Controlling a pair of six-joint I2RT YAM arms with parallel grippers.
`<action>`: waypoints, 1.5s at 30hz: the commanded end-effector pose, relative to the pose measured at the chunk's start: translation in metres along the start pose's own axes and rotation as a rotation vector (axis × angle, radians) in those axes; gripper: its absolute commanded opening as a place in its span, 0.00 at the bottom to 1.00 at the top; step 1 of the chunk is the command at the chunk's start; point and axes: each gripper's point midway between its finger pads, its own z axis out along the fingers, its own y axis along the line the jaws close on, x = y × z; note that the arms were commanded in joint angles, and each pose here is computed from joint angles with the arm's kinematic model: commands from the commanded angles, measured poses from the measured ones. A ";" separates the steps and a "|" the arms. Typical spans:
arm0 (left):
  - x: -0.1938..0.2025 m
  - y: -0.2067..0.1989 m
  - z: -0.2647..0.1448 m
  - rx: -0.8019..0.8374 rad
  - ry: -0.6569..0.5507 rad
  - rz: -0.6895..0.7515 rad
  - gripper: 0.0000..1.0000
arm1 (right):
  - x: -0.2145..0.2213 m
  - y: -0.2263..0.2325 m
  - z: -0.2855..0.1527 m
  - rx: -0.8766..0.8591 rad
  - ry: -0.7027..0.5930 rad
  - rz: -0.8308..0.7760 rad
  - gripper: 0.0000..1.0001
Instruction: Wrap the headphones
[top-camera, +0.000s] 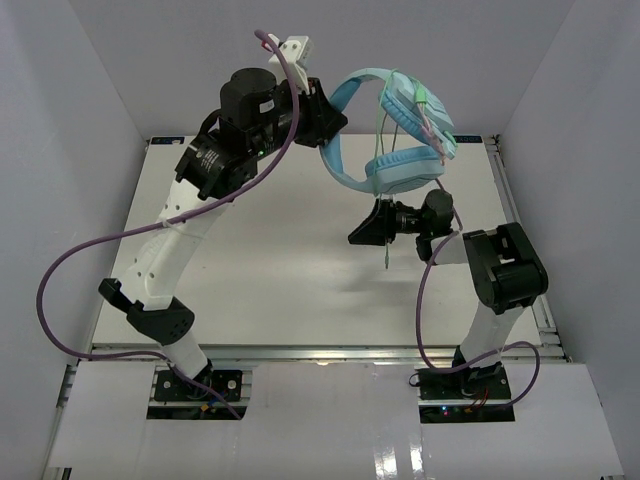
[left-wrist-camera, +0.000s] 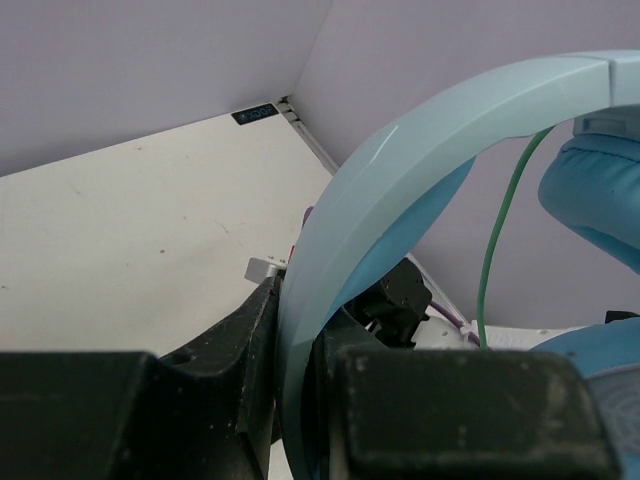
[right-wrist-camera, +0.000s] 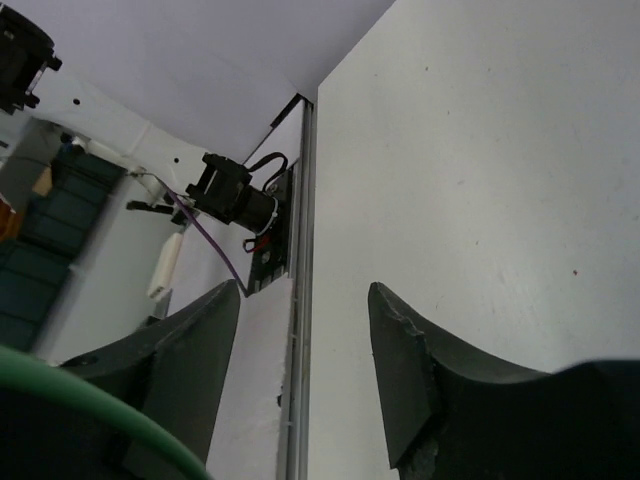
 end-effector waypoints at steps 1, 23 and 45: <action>-0.045 0.003 -0.019 -0.077 -0.156 -0.054 0.00 | -0.008 0.041 -0.005 -0.117 -0.079 -0.389 0.54; -0.037 0.106 -0.047 -0.557 -0.327 -0.131 0.00 | 0.035 0.006 -0.027 0.441 0.172 -0.684 0.08; 0.051 0.114 0.028 -0.228 -0.156 -0.645 0.00 | 0.068 0.044 -0.043 0.548 0.707 -0.925 0.08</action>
